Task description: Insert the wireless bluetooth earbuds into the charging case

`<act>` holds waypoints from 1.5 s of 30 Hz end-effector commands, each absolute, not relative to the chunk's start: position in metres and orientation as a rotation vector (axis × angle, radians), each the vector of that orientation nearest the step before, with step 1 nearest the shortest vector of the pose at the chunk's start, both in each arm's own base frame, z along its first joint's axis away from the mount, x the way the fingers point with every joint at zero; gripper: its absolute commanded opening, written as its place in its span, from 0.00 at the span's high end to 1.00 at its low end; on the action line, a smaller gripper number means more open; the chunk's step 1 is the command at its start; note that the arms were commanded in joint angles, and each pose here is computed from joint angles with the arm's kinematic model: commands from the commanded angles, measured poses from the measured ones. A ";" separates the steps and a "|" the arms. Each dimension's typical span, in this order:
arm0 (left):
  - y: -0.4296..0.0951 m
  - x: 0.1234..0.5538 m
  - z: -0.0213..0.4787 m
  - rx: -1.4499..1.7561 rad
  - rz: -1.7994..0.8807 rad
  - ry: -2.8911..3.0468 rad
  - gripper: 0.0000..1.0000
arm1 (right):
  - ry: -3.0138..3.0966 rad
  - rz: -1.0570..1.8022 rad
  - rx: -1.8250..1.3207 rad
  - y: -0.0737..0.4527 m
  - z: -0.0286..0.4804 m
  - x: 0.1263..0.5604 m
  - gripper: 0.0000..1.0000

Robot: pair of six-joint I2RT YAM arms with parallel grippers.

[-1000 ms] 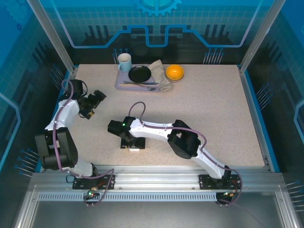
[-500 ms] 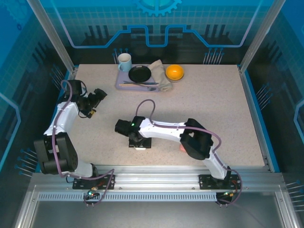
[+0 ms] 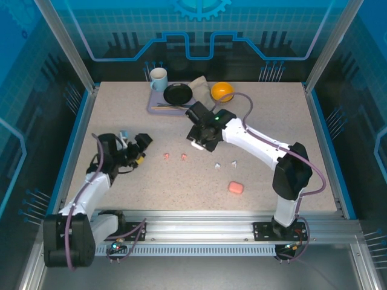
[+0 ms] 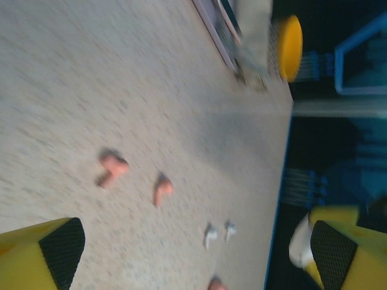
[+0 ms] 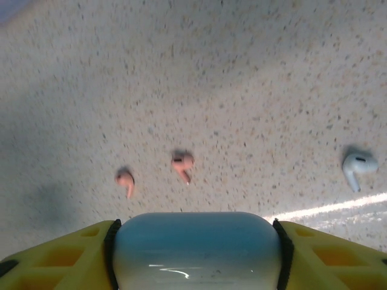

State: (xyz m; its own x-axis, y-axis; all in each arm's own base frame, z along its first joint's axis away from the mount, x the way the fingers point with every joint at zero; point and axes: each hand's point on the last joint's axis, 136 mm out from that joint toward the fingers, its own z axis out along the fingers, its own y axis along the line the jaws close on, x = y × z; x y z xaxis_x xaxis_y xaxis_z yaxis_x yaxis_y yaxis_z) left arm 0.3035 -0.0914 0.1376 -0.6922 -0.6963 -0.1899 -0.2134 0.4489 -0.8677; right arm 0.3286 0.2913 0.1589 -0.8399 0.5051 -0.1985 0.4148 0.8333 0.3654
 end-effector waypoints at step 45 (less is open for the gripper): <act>-0.246 0.371 0.206 -0.276 -1.343 1.964 0.51 | 2.631 0.988 1.118 0.333 0.196 0.365 0.40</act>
